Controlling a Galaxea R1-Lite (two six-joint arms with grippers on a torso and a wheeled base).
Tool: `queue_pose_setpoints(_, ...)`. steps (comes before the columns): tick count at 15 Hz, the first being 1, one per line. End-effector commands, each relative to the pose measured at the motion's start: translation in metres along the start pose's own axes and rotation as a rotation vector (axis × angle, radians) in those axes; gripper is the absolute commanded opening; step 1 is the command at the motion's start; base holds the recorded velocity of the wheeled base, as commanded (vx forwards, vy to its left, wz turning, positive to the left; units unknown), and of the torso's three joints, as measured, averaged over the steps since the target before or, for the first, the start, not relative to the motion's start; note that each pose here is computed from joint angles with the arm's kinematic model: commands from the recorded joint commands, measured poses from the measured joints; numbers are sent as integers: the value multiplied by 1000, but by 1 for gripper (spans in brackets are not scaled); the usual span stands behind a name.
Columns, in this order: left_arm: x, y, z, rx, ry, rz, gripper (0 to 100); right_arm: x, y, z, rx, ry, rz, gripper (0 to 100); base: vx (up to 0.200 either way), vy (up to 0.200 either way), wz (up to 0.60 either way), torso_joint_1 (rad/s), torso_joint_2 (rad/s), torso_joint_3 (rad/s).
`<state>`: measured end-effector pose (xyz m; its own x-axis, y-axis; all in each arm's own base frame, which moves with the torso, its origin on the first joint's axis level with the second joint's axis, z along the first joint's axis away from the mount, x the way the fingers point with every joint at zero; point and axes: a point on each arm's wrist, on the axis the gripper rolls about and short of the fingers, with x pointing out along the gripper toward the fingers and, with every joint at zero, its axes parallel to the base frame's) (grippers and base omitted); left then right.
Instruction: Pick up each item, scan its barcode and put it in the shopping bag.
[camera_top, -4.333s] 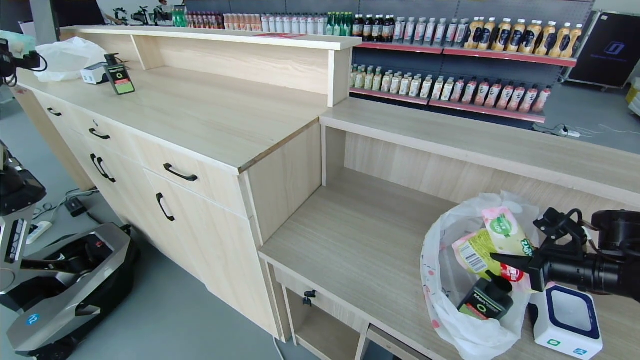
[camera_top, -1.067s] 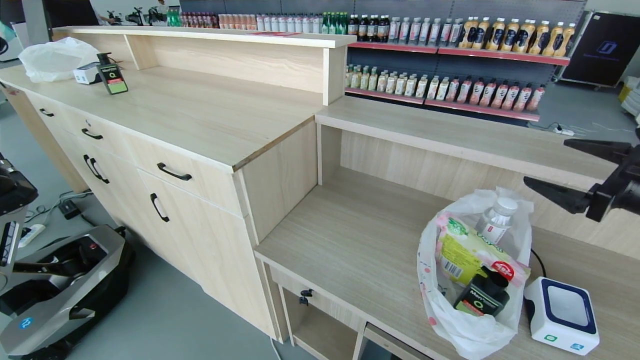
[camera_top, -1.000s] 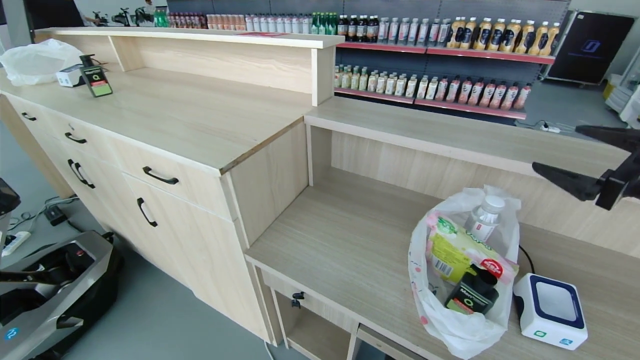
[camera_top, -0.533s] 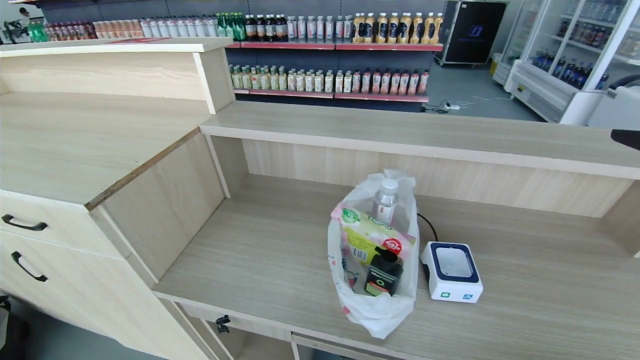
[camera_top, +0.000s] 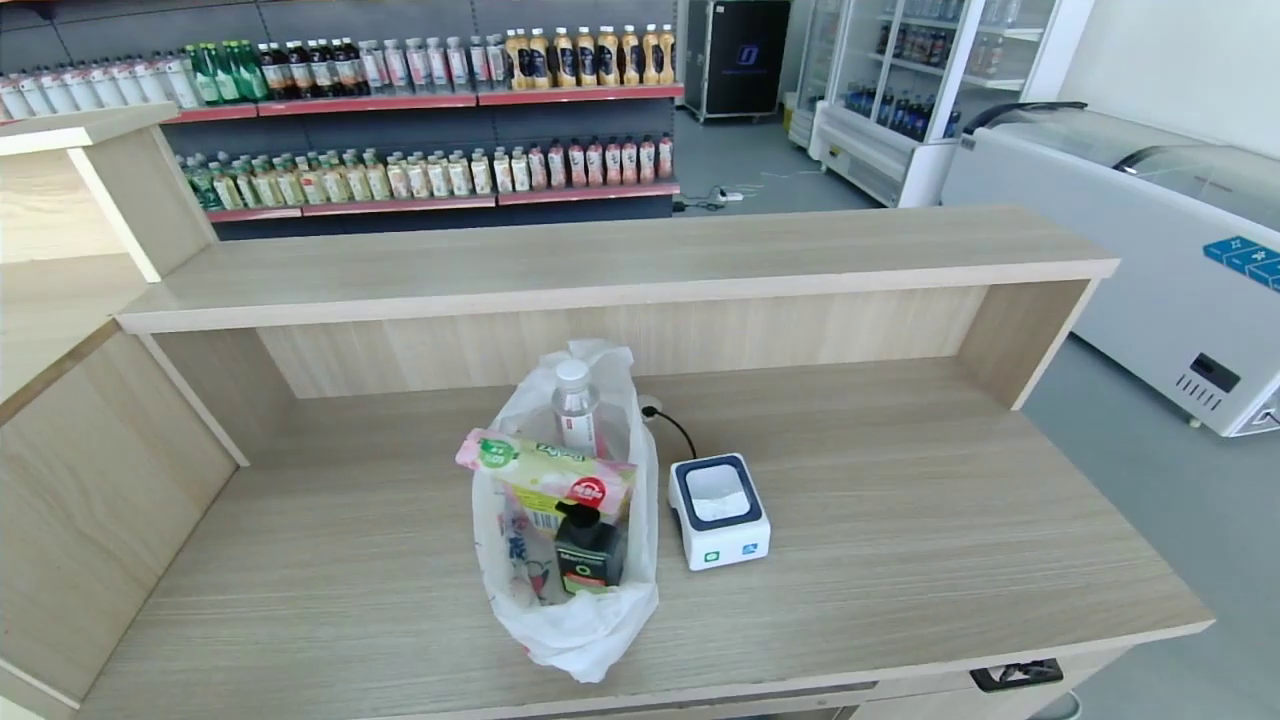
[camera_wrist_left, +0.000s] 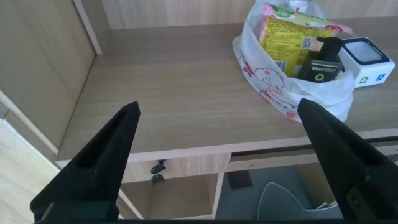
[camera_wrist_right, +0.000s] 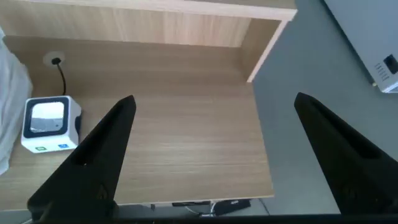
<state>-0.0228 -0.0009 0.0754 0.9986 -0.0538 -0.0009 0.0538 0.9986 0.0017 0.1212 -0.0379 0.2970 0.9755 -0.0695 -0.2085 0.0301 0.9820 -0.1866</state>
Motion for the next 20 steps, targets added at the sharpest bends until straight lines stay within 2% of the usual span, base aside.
queue_pose_setpoints(1, 0, 0, 0, 0, 1, 0, 100, -20, 21, -54, 55, 35, 22, 100, 0, 0, 0, 0, 0, 0)
queue_pose_setpoints(3, 0, 0, 0, 0, 1, 0, 100, -41, 48, -125, 151, 57, 49, 100, 0, 0, 0, 0, 0, 0)
queue_pose_setpoints(5, 0, 0, 0, 0, 1, 0, 100, -60, 67, -194, 141, -3, -8, 100, 0, 0, 0, 0, 0, 0)
queue_pose_setpoints(6, 0, 0, 0, 0, 1, 0, 100, -71, 69, -208, 140, -61, -76, 100, 0, 0, 0, 0, 0, 0)
queue_pose_setpoints(7, 0, 0, 0, 0, 1, 0, 100, -78, 71, -224, 183, 7, -117, 100, 0, 0, 0, 0, 0, 0)
queue_pose_setpoints(8, 0, 0, 0, 0, 1, 0, 100, -82, 71, -229, 230, 3, -71, 100, 0, 0, 0, 0, 0, 0)
queue_pose_setpoints(10, 0, 0, 0, 0, 1, 0, 100, -90, 71, -235, 247, -109, 6, 100, 0, 0, 0, 0, 0, 0)
queue_pose_setpoints(11, 0, 0, 0, 0, 1, 0, 100, -91, 71, -235, 248, -121, 7, 100, 0, 0, 0, 0, 0, 0)
queue_pose_setpoints(20, 0, 0, 0, 0, 1, 0, 100, -91, 71, -235, 249, -123, 7, 100, 0, 0, 0, 0, 0, 0)
